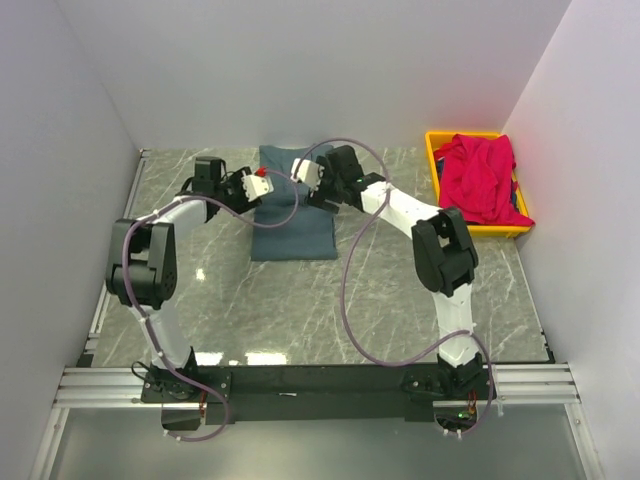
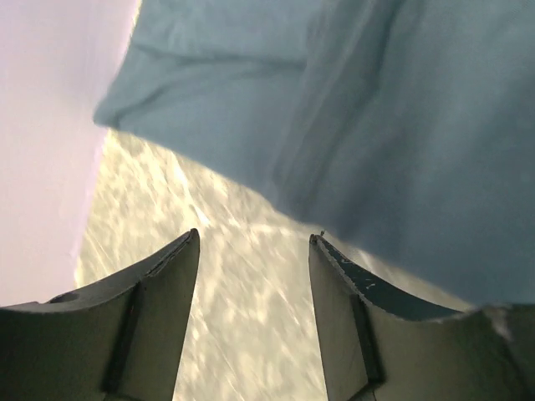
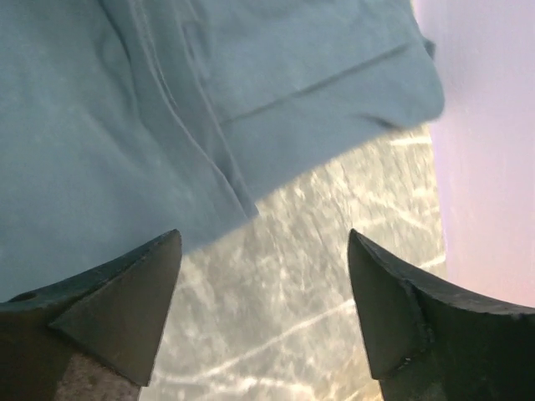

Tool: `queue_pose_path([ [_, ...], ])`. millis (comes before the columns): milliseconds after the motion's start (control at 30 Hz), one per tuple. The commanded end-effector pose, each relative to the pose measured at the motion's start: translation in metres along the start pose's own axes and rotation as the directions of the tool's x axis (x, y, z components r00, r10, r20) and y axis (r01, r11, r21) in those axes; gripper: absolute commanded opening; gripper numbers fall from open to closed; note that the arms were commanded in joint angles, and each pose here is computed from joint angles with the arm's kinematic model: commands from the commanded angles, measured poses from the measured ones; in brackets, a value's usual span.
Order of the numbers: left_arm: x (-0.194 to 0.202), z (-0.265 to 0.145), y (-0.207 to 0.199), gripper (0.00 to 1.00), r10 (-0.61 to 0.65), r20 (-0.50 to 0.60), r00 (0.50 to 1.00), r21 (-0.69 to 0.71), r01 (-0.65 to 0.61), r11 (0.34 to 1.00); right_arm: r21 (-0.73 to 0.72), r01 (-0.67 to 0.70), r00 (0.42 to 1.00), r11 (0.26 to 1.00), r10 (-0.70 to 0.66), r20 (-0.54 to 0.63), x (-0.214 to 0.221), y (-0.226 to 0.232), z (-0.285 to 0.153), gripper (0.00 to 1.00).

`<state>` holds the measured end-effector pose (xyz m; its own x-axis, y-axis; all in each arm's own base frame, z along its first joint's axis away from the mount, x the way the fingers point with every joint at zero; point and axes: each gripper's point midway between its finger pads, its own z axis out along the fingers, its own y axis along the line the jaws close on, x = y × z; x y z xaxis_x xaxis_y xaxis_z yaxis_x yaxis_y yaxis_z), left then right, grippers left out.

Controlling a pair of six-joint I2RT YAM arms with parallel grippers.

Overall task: Fold and stack the t-shirts
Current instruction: Fold the tshirt

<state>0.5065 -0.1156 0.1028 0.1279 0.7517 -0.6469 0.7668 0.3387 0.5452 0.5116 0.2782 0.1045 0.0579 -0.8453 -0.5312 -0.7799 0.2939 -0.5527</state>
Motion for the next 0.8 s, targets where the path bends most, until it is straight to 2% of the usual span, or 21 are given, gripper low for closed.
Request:
queue_pose_path([
  [0, -0.020, -0.036, 0.010, 0.60, -0.037, 0.040, 0.999, -0.055, 0.039, 0.998, 0.062, -0.069, 0.995, 0.996, 0.064, 0.077, -0.028, -0.036, -0.062, 0.85],
  [133, -0.022, -0.064, -0.040, 0.55, -0.112, 0.059, 0.992, 0.085, 0.107, 0.991, -0.141, -0.093, 0.991, 0.986, 0.105, 0.077, -0.025, 0.018, -0.088, 0.75],
  [167, -0.031, -0.072, -0.050, 0.55, -0.095, 0.089, 0.991, 0.112, 0.085, 0.990, -0.188, -0.091, 0.992, 0.978, 0.106, 0.070, -0.024, 0.032, -0.092, 0.72],
  [200, -0.023, -0.075, -0.075, 0.55, -0.129, 0.076, 0.989, 0.160, 0.115, 0.980, -0.258, -0.092, 0.993, 0.962, 0.109, 0.054, -0.019, 0.056, -0.095, 0.69],
  [267, -0.025, -0.082, -0.092, 0.55, -0.111, 0.092, 0.990, 0.176, 0.093, 0.980, -0.319, -0.076, 0.994, 0.945, 0.098, 0.053, -0.019, 0.082, -0.097, 0.65],
  [400, -0.012, -0.084, -0.130, 0.56, -0.088, 0.085, 0.992, 0.230, 0.067, 0.971, -0.367, -0.017, 0.999, 0.930, 0.032, 0.034, -0.004, 0.126, -0.087, 0.62],
  [500, -0.007, -0.083, -0.140, 0.57, -0.036, 0.087, 0.996, 0.244, 0.014, 0.970, -0.379, 0.033, 0.999, 0.925, -0.024, 0.029, 0.001, 0.148, -0.078, 0.62],
  [767, -0.001, -0.066, -0.153, 0.57, 0.065, 0.094, 0.993, 0.274, -0.088, 0.958, -0.403, 0.070, 0.996, 0.912, -0.089, -0.027, 0.022, 0.168, -0.058, 0.60],
])
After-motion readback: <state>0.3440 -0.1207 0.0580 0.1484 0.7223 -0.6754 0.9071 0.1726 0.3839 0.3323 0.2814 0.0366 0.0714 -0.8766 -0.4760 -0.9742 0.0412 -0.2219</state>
